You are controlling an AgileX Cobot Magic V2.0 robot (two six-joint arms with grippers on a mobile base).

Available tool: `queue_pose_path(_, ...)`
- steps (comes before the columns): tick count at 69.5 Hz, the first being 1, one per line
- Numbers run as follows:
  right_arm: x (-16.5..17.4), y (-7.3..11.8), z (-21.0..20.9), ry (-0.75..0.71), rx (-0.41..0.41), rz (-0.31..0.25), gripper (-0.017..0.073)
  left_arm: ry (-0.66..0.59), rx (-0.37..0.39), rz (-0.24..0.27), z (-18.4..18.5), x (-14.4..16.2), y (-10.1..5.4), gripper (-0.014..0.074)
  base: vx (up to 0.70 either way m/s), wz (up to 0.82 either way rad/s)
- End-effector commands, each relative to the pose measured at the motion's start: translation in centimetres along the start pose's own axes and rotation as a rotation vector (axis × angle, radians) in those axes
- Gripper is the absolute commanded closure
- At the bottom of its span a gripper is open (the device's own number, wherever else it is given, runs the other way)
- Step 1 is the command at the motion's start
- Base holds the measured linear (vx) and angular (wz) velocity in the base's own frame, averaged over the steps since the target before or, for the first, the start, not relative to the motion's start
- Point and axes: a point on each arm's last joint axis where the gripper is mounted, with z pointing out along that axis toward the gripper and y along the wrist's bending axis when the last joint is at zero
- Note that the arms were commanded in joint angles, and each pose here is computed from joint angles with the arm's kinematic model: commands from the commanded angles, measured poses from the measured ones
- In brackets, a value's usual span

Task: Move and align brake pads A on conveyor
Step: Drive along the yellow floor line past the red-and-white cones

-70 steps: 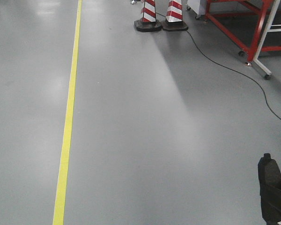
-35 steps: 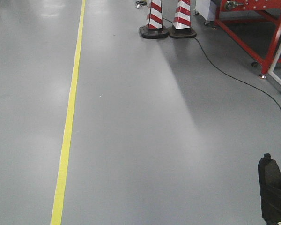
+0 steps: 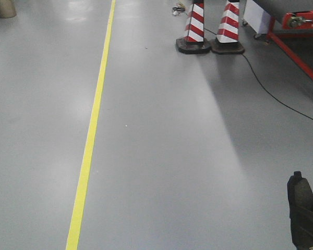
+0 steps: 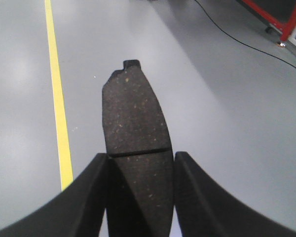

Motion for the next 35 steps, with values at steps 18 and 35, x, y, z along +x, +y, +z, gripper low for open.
queue_pose_path(18,-1.63,0.13,-0.48,-0.113,-0.009,-0.012,0.0460,-0.110,0.025,-0.001,-0.40,-1.62,-0.30,0.0384,0.52,0.15)
queue_pose_path(35,-1.63,0.13,-0.48,-0.113,-0.009,-0.012,0.0460,-0.110,0.025,-0.001,-0.40,-1.62,-0.30,0.0384,0.54,0.08)
